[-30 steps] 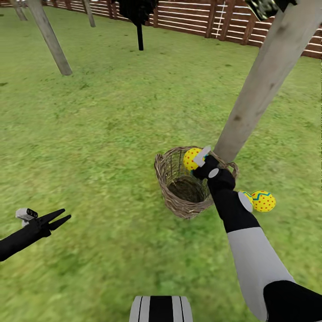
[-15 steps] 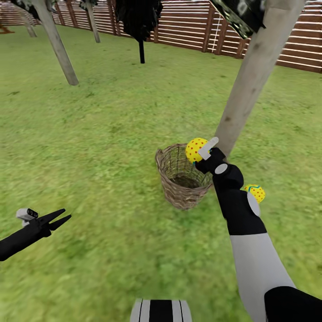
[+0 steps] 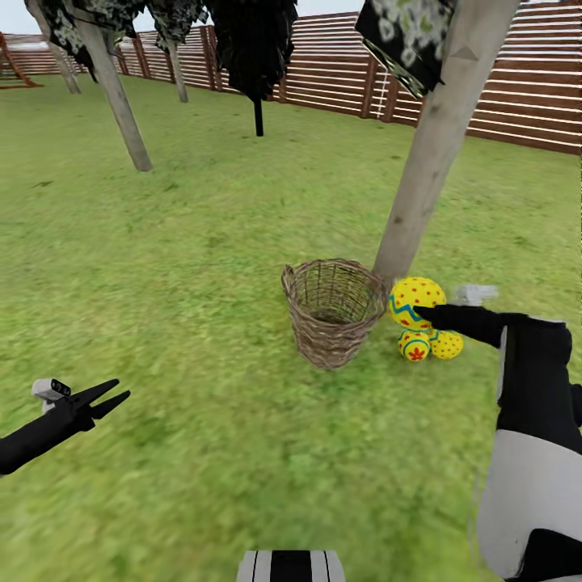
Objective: Take the three Easter eggs out of the wicker basket on the lawn in the garden, then place them on the lawn next to a single tree (choose any tree) so that all three eggs are next to the same tree and none are left in the basket.
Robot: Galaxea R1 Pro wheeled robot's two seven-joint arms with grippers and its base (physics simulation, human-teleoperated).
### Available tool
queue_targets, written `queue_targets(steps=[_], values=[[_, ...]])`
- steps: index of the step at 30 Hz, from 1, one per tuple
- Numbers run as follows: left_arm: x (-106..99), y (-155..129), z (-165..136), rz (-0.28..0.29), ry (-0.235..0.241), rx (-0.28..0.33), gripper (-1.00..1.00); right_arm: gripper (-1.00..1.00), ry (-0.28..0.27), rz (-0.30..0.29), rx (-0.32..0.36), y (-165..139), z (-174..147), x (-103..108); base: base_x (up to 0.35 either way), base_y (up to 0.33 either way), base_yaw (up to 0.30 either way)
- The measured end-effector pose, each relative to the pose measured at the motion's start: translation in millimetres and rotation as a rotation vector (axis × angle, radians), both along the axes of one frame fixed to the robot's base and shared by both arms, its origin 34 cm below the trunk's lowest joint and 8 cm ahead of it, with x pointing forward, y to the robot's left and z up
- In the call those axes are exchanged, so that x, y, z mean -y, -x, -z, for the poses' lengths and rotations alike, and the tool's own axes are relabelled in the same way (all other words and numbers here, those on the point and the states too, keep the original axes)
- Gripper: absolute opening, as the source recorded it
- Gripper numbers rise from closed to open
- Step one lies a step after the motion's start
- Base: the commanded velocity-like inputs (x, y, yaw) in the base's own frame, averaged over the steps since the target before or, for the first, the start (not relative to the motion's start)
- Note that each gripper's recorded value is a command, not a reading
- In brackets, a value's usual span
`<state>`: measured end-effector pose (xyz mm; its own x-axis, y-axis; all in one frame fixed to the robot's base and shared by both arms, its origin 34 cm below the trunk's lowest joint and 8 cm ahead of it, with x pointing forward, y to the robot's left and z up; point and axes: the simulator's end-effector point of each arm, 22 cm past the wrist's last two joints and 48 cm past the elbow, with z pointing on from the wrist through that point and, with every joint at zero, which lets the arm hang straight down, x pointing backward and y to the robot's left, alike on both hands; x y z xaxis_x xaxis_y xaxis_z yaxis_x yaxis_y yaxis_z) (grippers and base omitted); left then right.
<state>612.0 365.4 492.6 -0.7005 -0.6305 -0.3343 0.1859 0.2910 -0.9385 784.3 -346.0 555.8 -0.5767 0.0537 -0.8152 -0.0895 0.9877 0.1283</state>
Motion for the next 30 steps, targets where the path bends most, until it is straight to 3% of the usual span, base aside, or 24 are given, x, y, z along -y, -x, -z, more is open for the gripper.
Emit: queue_targets(steps=[1,3,6,7,9,12,15,23,28,30], values=[[0.6,-0.2,-2.4,0.000,0.002,0.006,1.00,-1.00,-0.053,0.022,0.003,8.6,-5.9,21.7,-0.002,0.000,0.000],[4.5,-0.6,-2.5,-0.002,0.015,0.012,1.00,-1.00,-0.111,0.051,0.013,17.8,-9.9,45.4,0.000,0.000,0.000],[13.8,-0.8,-2.7,0.001,0.041,0.021,1.00,-1.00,-0.105,0.124,0.005,28.0,-5.6,83.5,0.000,-0.002,0.000],[20.9,-1.1,-2.7,0.005,0.055,0.026,1.00,-1.00,-0.059,0.166,-0.037,34.8,8.4,97.9,0.000,-0.142,0.000],[37.3,-1.7,-1.4,0.014,0.087,0.032,1.00,-1.00,0.137,0.285,-0.174,59.9,53.2,142.8,0.000,-0.264,0.000],[51.4,-2.1,-1.7,0.039,0.095,0.036,1.00,-1.00,0.279,0.332,-0.241,70.2,90.8,169.7,0.002,-0.321,0.000],[62.7,-2.3,-2.1,0.052,0.109,0.040,1.00,-1.00,0.315,0.359,-0.278,76.6,109.2,177.7,0.072,-0.331,0.000],[94.0,-2.8,-4.6,0.060,0.179,0.053,1.00,-1.00,0.320,0.365,-0.272,77.4,104.8,182.0,0.267,-0.109,-0.151],[97.6,-3.6,-18.9,0.078,0.174,0.091,1.00,-1.00,0.318,0.353,-0.287,78.1,111.0,176.1,0.313,-0.001,-0.235],[113.8,-3.3,-30.2,0.138,0.147,0.120,1.00,-1.00,0.311,0.344,-0.303,79.8,118.9,172.8,0.313,0.000,-0.275]])
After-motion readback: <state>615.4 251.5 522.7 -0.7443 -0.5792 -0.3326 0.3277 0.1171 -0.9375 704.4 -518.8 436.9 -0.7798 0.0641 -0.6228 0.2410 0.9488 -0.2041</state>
